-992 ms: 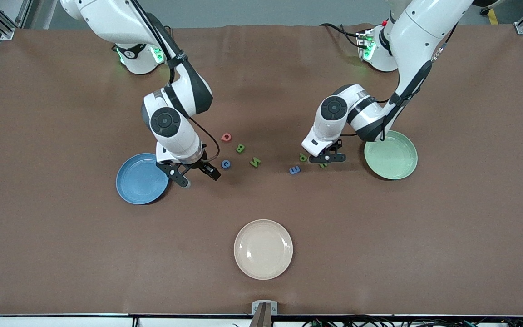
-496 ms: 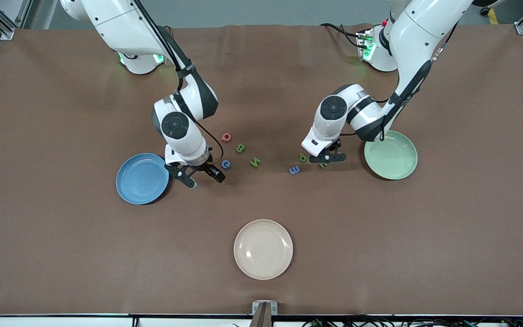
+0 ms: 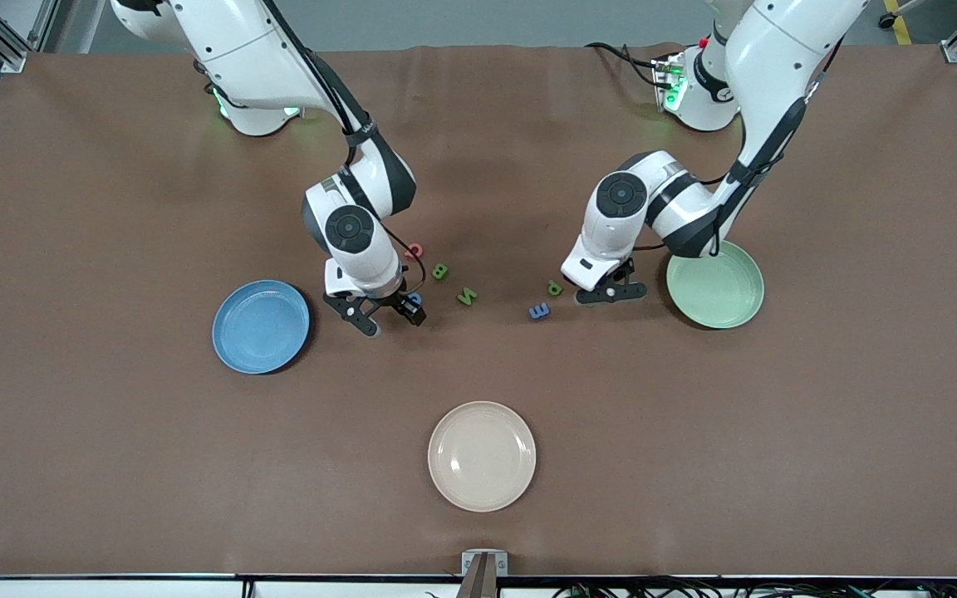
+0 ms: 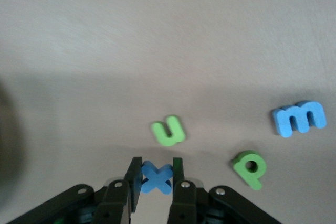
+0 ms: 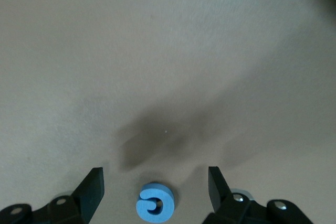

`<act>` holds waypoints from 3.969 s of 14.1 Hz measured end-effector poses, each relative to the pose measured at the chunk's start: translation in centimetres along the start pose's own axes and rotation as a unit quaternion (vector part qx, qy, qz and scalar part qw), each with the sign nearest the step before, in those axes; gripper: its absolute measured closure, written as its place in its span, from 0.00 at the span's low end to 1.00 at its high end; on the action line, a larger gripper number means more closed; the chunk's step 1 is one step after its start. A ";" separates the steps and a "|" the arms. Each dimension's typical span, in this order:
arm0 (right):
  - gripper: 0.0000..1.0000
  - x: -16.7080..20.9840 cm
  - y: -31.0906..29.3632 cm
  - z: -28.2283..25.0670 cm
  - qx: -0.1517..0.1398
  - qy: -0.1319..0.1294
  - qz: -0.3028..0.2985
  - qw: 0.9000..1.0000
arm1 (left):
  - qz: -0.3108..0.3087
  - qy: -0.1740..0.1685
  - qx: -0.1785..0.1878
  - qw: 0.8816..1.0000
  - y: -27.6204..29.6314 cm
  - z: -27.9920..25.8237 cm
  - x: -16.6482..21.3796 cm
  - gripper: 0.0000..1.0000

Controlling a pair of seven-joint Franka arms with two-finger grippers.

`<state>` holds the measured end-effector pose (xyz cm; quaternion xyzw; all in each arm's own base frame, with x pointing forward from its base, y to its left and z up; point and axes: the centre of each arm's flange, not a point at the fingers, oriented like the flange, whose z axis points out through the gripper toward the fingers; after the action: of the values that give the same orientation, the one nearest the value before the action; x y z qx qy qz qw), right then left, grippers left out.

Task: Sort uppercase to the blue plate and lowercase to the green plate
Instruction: 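Carry the x to the green plate while the right gripper carries c to blue plate, then open both grippers over the plates, then reach toward the next letters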

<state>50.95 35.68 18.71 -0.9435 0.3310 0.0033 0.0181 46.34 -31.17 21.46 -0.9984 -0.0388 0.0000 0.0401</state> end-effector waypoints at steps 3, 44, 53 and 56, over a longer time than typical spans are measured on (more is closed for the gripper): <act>0.26 -0.7 0.0 0.8 -0.005 -0.001 0.004 1.000 | 0.019 -0.012 0.016 1.000 -2.4 -3.4 0.9 0.73; 0.66 20.8 15.3 -4.1 -0.056 -0.068 -0.159 0.983 | 0.071 0.026 -0.045 0.996 -10.5 -3.9 0.4 0.00; 0.08 20.2 16.5 -3.6 -0.061 -0.077 -0.148 0.984 | -0.123 -0.010 -0.043 0.991 -1.5 -0.1 -0.3 0.00; 0.00 19.8 14.0 -8.1 -0.066 -0.088 -0.118 0.987 | -0.153 -0.018 -0.049 0.987 -0.3 1.0 1.0 0.00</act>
<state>57.61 12.14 25.97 -0.9711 0.2137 0.1057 -0.0152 47.34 -30.73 20.48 -0.9813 -0.1921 0.0101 -0.0104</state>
